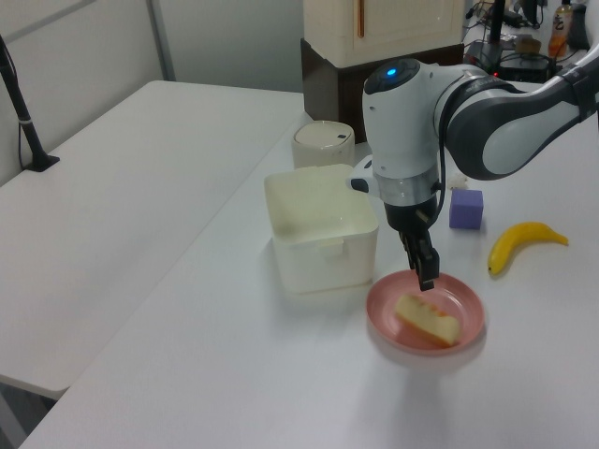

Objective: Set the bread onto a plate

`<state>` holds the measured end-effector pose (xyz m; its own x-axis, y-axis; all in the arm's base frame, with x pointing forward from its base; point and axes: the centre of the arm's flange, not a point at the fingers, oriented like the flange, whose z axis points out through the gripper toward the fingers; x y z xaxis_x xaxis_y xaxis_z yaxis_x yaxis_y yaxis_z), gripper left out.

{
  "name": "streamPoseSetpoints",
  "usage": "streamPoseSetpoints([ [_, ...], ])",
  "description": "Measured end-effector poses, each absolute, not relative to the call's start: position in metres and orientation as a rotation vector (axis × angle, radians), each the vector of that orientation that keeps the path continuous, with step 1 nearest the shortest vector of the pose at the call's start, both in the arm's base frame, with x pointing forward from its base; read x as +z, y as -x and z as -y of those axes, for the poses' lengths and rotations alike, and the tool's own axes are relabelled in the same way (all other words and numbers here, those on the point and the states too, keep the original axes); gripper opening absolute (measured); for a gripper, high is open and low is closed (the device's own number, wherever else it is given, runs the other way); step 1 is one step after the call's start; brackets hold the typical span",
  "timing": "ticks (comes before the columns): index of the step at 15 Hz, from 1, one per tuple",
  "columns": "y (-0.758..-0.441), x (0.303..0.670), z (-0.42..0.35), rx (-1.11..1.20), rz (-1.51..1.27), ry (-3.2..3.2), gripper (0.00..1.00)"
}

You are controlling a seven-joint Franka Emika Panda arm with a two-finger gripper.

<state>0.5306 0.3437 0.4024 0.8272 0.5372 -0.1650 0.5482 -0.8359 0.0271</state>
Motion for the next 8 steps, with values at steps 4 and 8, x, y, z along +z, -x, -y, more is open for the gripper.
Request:
streamPoseSetpoints([
  [4, -0.533, 0.412, -0.345, -0.203, -0.873, -2.940, 0.89],
  [8, -0.548, 0.451, -0.328, -0.097, -0.825, -2.979, 0.89],
])
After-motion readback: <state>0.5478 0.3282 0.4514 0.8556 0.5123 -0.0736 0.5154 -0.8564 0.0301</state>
